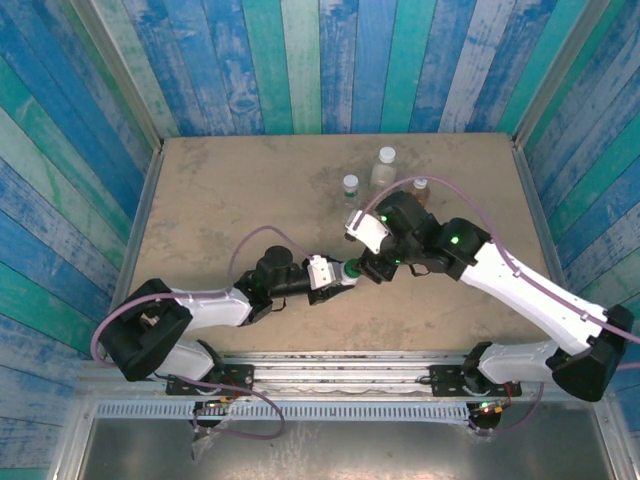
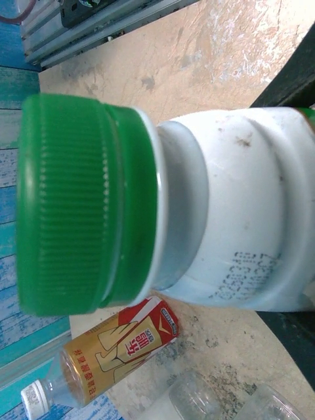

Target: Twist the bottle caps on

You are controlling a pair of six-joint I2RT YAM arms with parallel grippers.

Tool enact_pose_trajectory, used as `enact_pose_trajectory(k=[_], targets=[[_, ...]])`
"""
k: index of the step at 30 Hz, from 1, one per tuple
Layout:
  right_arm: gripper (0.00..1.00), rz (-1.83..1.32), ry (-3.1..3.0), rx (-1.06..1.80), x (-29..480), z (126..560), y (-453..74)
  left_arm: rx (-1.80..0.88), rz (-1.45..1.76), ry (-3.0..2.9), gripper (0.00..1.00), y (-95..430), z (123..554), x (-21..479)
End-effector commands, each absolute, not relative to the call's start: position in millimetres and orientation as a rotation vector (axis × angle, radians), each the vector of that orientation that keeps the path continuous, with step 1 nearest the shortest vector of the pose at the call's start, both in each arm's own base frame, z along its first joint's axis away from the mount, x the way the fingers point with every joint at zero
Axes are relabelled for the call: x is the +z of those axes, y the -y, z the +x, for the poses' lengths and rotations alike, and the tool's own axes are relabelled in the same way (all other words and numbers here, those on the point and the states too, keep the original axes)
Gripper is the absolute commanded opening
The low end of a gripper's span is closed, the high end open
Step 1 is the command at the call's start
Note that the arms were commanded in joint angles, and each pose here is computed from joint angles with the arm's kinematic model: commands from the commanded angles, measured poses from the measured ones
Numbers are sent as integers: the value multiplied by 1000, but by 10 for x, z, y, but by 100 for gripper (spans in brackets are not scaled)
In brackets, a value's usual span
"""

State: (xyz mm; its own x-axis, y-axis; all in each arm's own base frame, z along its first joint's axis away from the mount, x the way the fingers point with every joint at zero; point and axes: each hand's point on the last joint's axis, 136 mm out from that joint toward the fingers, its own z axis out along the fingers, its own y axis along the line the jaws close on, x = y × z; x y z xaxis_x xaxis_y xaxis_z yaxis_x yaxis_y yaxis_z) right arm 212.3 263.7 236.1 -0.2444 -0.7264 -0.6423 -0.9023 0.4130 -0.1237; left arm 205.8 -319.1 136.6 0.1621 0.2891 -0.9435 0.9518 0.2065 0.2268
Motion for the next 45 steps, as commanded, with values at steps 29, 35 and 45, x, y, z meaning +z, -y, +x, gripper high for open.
enact_pose_trajectory(k=[29, 35, 45], targets=[[50, -2018, -1762, 333, 1993, 1882, -2716, -761, 1350, -1371, 53, 3152, 1948, 1281], [45, -1999, -1818, 315, 1929, 1944, -2728, -764, 1349, -1378, 53, 3160, 1956, 1273], [21, -1610, -2092, 394, 2094, 2070, -2794, -752, 1341, -1379, 53, 3147, 1969, 1273]])
